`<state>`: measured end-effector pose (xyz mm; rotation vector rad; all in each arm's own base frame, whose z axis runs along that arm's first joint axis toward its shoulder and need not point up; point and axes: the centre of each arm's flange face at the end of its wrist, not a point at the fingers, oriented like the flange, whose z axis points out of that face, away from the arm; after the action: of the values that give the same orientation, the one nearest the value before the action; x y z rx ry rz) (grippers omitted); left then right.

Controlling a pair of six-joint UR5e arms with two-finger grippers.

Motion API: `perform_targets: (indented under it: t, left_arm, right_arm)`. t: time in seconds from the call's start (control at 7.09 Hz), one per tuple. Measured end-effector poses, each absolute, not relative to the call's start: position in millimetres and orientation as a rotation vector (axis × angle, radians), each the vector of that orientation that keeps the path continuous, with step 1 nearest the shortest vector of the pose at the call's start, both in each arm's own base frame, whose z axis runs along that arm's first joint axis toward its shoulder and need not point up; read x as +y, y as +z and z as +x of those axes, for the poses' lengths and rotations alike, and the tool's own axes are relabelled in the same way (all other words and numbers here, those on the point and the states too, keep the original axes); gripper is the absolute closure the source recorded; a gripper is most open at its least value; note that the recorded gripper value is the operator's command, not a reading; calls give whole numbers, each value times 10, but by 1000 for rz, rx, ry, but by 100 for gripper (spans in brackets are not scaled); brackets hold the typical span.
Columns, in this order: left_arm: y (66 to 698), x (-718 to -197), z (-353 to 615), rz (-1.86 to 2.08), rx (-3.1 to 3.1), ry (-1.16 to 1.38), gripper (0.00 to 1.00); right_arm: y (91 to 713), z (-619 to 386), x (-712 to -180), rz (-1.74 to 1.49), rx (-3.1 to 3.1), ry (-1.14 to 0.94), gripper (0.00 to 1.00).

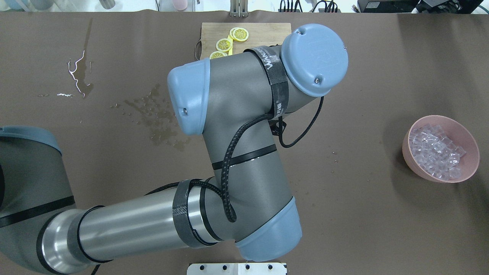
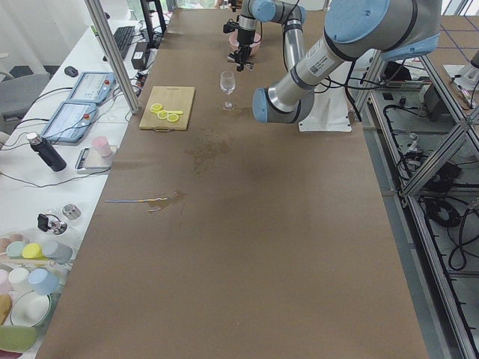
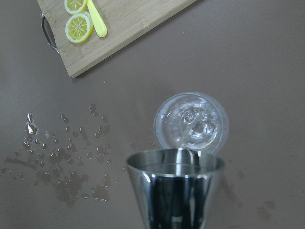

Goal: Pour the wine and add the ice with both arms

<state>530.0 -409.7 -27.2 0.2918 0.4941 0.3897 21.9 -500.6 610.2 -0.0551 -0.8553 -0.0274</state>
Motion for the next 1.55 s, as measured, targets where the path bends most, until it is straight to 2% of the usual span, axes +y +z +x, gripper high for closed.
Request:
perform_targets:
  t: [0.42,0.71,1.13,1.55]
  left_arm:
    - [-321,-4157,5231,272,499,392,100]
    - [-219,-4206,4990,342,619,283,100]
    - [556,-4495,3996,512,727,82,100]
    - [1379,-4653,3488,721,748,-220,100]
  right_arm:
    - [5985,219,-5103,-35,-847,-33,0]
    - [5895,227,-5221,-19,-821,-40,0]
    - [5848,232,-5264,-10,-811,-37,0]
    - [5847,237,-5270,-5,-811,-37,0]
